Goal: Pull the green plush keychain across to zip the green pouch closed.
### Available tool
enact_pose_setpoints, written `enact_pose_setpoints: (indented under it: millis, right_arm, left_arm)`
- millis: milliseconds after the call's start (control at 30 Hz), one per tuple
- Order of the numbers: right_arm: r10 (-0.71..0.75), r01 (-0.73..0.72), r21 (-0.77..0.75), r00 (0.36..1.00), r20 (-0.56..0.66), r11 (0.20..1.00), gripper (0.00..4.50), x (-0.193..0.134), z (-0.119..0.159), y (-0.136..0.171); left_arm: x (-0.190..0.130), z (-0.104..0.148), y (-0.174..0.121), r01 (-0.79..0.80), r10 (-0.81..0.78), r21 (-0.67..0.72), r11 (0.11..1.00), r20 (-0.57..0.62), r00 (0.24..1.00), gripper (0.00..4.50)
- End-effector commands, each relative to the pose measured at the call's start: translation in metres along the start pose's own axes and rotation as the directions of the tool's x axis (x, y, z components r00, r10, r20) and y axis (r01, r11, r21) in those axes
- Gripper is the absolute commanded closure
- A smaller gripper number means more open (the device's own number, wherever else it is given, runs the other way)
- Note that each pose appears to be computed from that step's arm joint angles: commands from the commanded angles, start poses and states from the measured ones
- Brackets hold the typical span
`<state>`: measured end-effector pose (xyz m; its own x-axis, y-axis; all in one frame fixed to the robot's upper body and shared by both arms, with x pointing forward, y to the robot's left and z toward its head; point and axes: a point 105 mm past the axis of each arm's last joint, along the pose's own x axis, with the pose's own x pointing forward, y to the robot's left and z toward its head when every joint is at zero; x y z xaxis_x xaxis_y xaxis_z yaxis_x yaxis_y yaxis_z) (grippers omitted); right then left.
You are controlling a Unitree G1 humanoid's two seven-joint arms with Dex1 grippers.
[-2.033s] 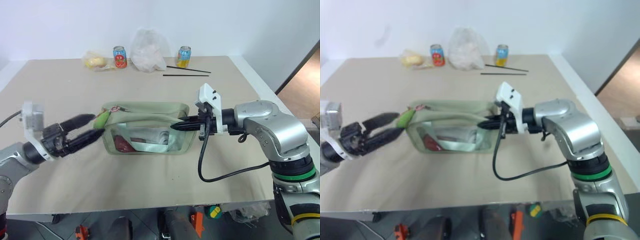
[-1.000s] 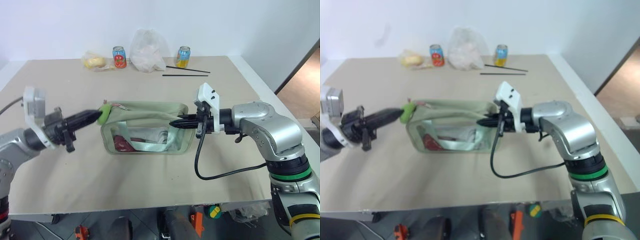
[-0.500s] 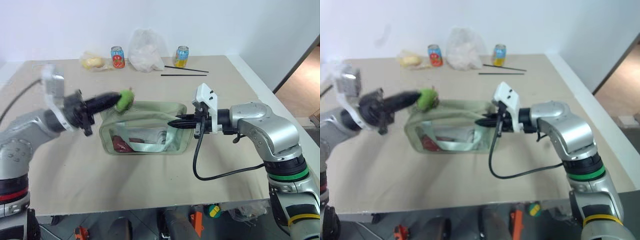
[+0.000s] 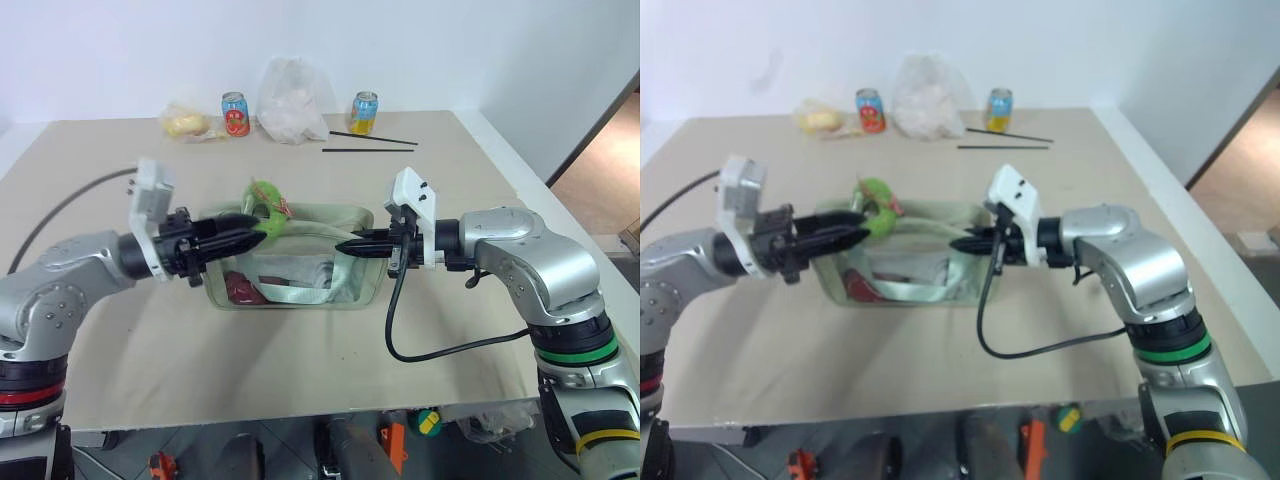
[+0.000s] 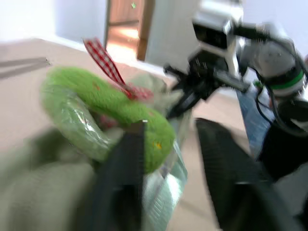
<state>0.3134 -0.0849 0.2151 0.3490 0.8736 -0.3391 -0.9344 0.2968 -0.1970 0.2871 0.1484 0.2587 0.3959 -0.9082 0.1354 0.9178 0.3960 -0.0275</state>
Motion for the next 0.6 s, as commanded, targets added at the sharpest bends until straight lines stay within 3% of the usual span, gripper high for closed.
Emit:
enact_pose_setpoints:
  millis: [33,233,467,600]
  right_arm:
    - [0.023,-0.023,0.02,1.0,-0.012,1.0,4.5,0.004,-0.007,0.006]
    - [0.027,-0.027,0.019,1.0,-0.008,0.999,4.5,0.006,-0.006,0.006]
    - [0.033,-0.032,0.02,0.999,-0.007,0.999,4.5,0.007,-0.006,0.007]
    - [0.033,-0.033,0.019,0.999,-0.006,0.999,4.5,0.007,-0.006,0.006]
  left_arm:
    - [-0.012,0.035,0.001,-0.038,0.033,0.044,0.998,0.116,0.993,1.98]
    - [-0.039,0.043,-0.003,-0.072,0.066,0.046,0.996,0.131,0.989,1.98]
    - [-0.089,-0.013,0.005,-0.208,0.206,-0.001,0.978,-0.127,0.97,1.98]
    - [-0.085,-0.015,0.003,-0.196,0.193,-0.02,0.98,-0.102,0.976,1.98]
